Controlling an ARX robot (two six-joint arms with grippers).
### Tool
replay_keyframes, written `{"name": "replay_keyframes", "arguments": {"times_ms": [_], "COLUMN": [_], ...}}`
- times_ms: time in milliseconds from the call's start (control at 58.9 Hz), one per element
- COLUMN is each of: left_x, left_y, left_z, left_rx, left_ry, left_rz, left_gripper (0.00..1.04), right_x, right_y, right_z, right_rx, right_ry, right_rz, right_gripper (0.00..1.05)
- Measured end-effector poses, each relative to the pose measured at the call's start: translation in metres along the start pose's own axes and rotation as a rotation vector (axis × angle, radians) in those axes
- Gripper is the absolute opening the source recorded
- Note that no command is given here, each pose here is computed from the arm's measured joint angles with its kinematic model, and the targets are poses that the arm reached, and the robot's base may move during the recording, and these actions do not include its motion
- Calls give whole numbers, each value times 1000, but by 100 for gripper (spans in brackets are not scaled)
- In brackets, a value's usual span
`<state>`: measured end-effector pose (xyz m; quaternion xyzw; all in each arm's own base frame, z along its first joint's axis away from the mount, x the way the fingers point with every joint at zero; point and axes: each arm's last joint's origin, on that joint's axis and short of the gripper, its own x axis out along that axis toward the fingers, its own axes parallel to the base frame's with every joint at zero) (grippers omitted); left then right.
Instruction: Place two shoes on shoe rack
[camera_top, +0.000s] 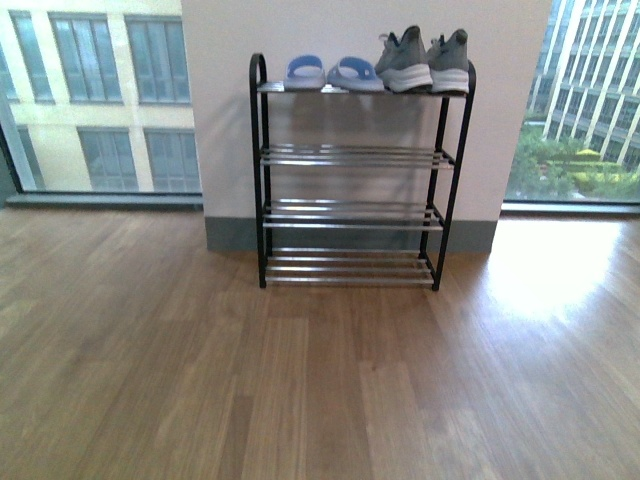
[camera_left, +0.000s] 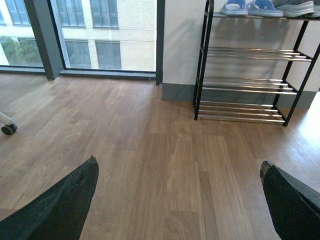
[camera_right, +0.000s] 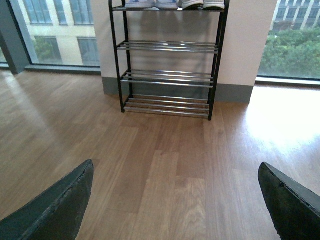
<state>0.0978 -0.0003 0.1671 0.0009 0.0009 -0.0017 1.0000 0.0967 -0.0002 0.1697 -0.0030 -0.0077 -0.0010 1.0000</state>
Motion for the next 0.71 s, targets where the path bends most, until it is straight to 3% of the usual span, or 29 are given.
{"name": "replay_keyframes", "arguments": {"times_ms": [713], "left_x": [0], "left_y": [0], "left_z": [0], "left_rx": [0], "left_ry": [0], "left_rz": [0], "left_gripper": [95], "right_x": [0], "right_y": [0], "right_z": [0], "right_rx": [0], "right_ry": [1], "right_rz": [0], "right_gripper": [95]}}
